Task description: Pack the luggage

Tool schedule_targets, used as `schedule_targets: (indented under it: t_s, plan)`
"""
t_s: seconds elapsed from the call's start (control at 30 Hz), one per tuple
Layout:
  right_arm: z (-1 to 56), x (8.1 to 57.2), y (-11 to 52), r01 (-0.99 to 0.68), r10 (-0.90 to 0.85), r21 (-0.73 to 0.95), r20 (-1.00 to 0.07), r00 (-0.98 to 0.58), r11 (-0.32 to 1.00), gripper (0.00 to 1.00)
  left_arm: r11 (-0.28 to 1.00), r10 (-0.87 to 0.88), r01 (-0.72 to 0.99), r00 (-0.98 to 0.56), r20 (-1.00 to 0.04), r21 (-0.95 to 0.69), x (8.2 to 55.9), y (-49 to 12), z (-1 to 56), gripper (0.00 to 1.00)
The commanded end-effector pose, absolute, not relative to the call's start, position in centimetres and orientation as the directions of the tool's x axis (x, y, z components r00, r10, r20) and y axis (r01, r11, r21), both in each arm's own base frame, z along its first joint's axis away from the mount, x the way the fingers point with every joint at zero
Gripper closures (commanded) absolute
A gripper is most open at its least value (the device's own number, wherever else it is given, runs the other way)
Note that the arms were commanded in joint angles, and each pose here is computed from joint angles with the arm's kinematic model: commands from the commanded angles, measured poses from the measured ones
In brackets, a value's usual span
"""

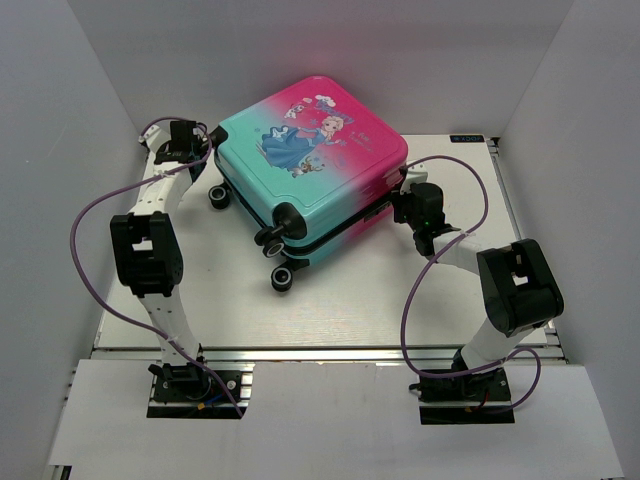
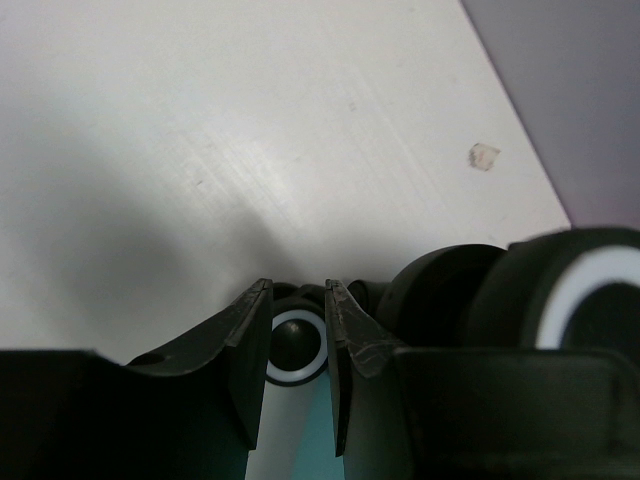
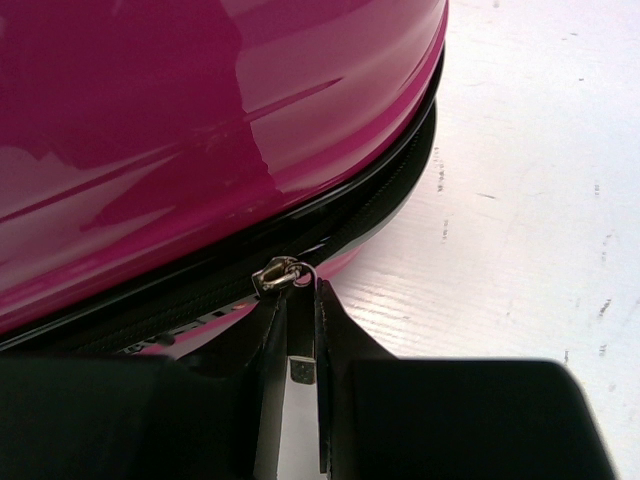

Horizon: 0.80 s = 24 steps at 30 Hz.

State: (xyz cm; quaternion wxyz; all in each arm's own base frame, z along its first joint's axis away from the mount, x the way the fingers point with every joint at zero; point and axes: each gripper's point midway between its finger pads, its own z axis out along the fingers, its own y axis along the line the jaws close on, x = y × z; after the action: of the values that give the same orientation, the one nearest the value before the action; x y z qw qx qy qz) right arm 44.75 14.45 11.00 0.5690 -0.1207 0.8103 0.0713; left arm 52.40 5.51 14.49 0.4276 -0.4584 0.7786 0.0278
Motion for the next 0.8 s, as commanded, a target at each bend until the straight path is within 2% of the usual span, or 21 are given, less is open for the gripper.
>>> schedule_targets:
  t_s: [0.0,0.03,0.17,0.37,0.57,0.77]
  plan:
    - [15.2,48.2,12.7,-0.158,-0.063,-0.03,-0.976,-0.208,0.987,1.0,0.646,-0.724,-0.543,-0.213,-0.657,-0.536,58.3,0.5,18.3,0.61]
    - [14.4,48.6,12.1,-0.124,-0.068,-0.04,-0.971,-0.228,0.991,1.0,0.646,-0.728,-0.516,-0.196,-0.657,-0.562,59.5,0.2,19.7,0.61]
    - [13.0,50.9,9.3,-0.019,-0.021,-0.016,-0.956,-0.294,1.0,1.0,0.646,-0.741,-0.488,-0.218,-0.635,-0.586,62.6,-0.7,18.4,0.62]
    - [13.9,54.0,7.5,-0.019,-0.044,-0.04,-0.969,-0.243,0.999,1.0,0.646,-0.751,-0.431,-0.209,-0.627,-0.63,65.9,-1.6,18.4,0.62]
    - [13.5,56.3,3.6,0.048,-0.049,-0.062,-0.972,-0.231,0.997,1.0,0.647,-0.757,-0.404,-0.232,-0.611,-0.647,67.0,-2.3,17.3,0.63]
    - [16.4,55.5,-2.1,0.265,0.062,0.037,-0.994,-0.088,0.964,1.0,0.647,-0.756,-0.426,-0.244,-0.608,-0.633,66.0,-2.2,16.5,0.64]
